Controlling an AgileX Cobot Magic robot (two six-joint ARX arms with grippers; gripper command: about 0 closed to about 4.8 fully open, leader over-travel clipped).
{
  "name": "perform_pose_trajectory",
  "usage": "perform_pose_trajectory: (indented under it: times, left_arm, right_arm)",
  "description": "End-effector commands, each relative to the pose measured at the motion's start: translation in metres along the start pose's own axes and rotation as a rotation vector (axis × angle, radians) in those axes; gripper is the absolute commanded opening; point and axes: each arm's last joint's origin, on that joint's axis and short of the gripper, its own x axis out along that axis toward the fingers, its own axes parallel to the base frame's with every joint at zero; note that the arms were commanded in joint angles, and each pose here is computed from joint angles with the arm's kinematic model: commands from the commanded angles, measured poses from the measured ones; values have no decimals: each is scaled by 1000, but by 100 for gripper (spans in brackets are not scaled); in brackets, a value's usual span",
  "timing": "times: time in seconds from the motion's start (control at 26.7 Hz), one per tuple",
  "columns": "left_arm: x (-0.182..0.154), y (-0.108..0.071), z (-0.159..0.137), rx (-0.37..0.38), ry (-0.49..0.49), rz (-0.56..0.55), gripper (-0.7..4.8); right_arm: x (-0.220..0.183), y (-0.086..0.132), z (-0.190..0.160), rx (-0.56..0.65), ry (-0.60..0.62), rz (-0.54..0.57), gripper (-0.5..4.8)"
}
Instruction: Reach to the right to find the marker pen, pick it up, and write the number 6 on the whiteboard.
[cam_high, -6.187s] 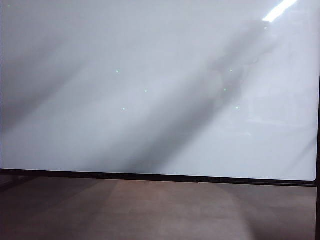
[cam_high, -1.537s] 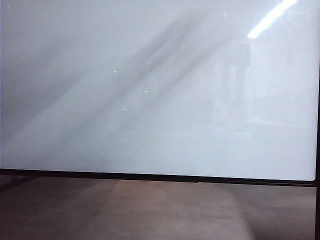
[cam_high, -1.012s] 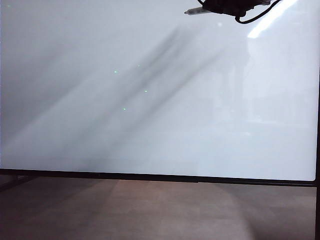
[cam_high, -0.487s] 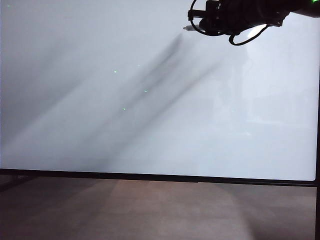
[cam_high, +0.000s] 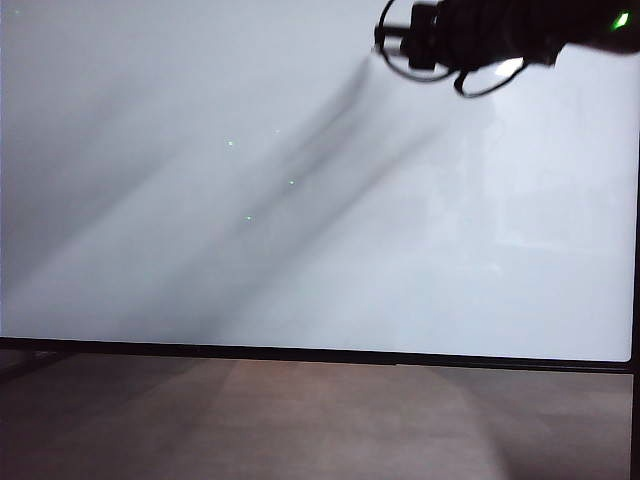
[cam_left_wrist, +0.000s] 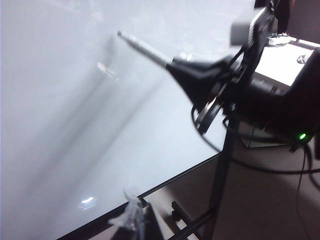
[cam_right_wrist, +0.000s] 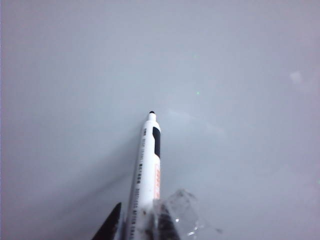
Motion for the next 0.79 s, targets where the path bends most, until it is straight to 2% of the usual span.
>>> perform_pose_trajectory:
  times: [0.04, 0.79]
  left_arm:
    - [-1, 0, 3, 5, -18, -5, -7]
    - [-1, 0, 3, 5, -18, -5, -7]
  right_arm:
    - [2, 0, -1, 1, -35, -9, -1]
    - [3, -1, -5, 1, -1, -63, -1]
